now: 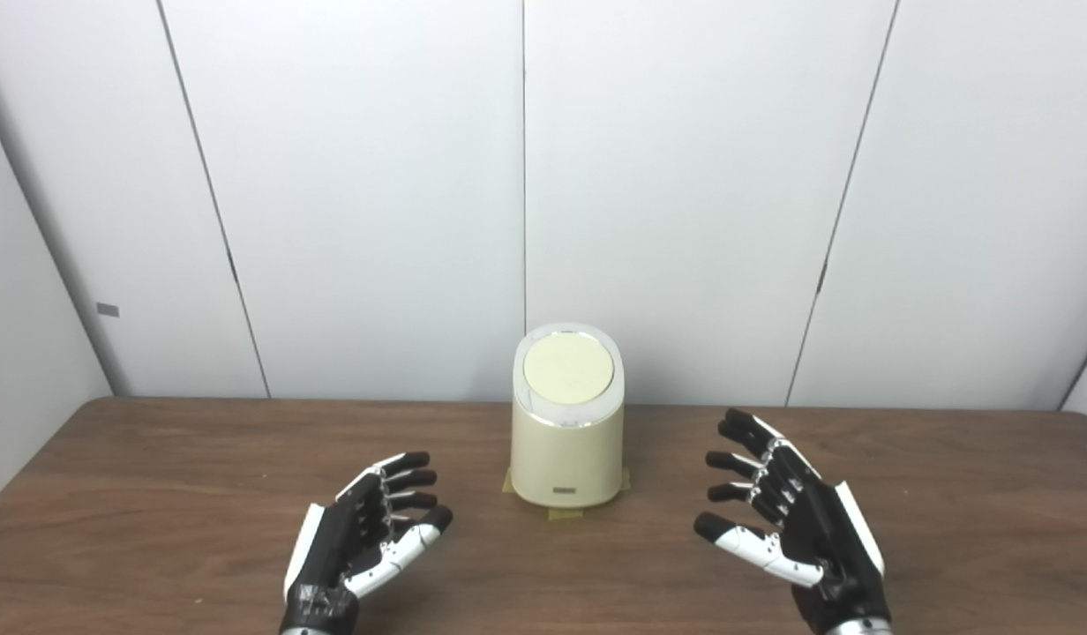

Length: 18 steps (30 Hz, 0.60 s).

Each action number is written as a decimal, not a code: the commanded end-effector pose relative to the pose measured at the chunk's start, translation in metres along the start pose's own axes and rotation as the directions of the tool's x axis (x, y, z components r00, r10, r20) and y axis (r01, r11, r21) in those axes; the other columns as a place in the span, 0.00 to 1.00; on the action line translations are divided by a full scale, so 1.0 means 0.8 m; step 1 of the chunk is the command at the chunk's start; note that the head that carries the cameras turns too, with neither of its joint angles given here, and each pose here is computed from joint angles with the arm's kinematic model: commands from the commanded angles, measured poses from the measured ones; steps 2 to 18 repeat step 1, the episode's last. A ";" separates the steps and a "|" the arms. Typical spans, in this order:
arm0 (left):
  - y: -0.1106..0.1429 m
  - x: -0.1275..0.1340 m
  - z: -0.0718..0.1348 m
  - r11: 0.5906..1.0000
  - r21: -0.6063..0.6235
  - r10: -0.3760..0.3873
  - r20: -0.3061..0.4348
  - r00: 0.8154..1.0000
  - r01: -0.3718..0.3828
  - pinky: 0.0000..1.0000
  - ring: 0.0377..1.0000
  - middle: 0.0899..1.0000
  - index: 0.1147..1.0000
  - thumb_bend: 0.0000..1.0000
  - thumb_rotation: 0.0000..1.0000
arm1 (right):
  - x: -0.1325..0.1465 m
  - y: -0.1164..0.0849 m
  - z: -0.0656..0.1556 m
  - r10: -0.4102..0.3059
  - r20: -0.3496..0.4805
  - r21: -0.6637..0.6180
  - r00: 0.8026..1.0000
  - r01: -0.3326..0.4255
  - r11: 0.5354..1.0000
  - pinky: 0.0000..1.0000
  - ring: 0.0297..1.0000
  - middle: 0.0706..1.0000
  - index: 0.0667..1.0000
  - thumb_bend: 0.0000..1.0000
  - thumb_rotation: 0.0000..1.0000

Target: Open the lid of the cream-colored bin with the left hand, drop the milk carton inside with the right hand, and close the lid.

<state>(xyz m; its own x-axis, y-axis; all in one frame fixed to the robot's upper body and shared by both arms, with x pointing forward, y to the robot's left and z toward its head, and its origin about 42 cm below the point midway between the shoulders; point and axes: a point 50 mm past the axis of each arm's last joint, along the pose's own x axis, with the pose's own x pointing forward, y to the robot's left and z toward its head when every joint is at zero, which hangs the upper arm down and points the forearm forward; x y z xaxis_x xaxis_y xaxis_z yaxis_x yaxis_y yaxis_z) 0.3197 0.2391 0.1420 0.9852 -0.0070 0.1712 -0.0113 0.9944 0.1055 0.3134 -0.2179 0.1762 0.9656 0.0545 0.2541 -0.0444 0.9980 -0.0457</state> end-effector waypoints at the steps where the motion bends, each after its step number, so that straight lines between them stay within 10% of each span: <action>1: 0.002 0.011 0.024 1.000 0.013 0.010 0.109 0.994 -0.011 0.62 0.70 0.73 0.76 0.66 0.25 | 0.010 -0.002 0.016 0.004 0.071 0.016 0.997 -0.005 1.000 0.60 0.77 0.87 0.86 0.80 0.31; 18: 0.002 0.011 0.024 1.000 0.013 0.010 0.109 0.994 -0.011 0.62 0.70 0.73 0.76 0.66 0.25 | 0.010 -0.002 0.016 0.004 0.071 0.016 0.997 -0.005 1.000 0.60 0.77 0.87 0.86 0.80 0.31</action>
